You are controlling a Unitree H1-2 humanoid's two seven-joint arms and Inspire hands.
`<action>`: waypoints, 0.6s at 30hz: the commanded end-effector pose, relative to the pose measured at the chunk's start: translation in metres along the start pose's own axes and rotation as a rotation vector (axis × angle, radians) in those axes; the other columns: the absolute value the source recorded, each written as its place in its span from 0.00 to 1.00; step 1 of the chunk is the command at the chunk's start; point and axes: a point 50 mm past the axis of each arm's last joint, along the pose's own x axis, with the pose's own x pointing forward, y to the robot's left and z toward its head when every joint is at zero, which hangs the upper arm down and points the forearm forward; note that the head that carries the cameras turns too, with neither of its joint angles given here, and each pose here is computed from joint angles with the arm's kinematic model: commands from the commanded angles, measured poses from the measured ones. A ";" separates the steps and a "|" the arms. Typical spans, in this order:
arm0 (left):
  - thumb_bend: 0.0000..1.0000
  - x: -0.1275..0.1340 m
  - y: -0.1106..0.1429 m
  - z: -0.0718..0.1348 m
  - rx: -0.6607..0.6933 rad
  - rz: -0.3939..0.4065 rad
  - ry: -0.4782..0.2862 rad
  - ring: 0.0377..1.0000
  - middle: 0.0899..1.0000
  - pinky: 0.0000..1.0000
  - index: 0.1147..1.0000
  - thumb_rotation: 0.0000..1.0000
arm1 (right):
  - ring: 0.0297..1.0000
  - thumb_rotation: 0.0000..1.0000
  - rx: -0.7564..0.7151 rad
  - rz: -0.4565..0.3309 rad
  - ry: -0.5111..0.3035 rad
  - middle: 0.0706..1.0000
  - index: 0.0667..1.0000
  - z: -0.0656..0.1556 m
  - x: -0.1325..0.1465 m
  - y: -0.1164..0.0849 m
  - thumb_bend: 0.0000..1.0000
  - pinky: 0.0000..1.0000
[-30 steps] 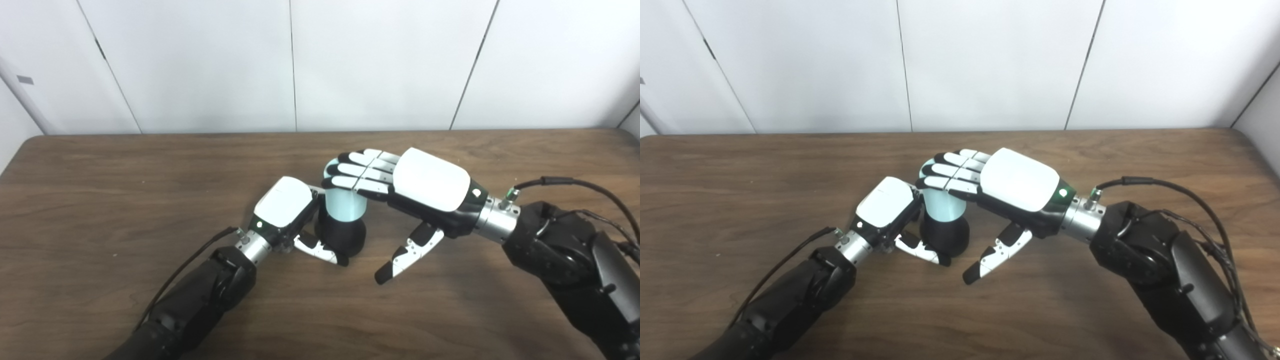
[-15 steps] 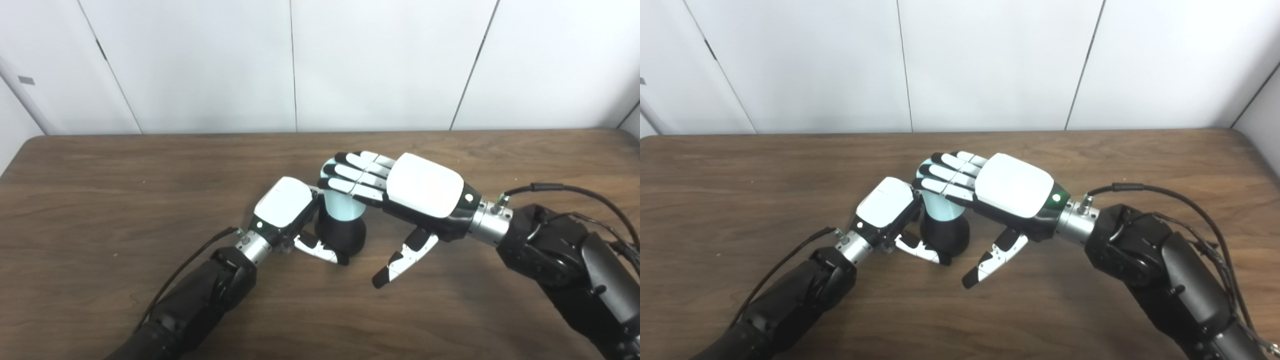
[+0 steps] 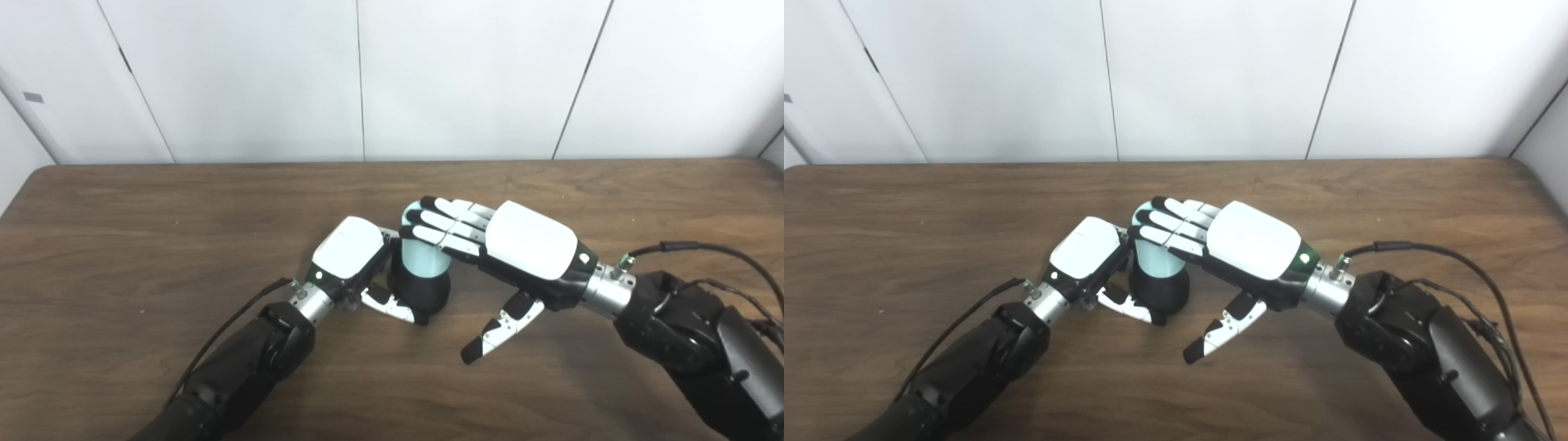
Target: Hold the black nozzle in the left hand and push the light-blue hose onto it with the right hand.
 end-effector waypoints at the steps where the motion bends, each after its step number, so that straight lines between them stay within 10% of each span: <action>1: 0.52 -0.039 -0.051 0.006 -0.021 -0.245 0.034 0.35 0.34 0.27 0.45 0.00 | 0.96 0.84 0.006 0.176 0.047 0.95 0.91 -0.002 -0.017 0.024 0.76 0.93; 12: 0.52 -0.041 -0.050 0.004 -0.030 -0.244 0.034 0.34 0.34 0.27 0.45 0.00 | 0.95 0.81 0.031 0.141 0.040 0.94 0.91 0.000 -0.009 0.020 0.75 0.91; 18: 0.52 -0.041 -0.050 0.002 -0.017 -0.247 0.023 0.33 0.34 0.26 0.44 0.00 | 0.87 0.55 0.226 -0.200 0.059 0.92 0.96 -0.004 0.012 -0.017 0.65 0.72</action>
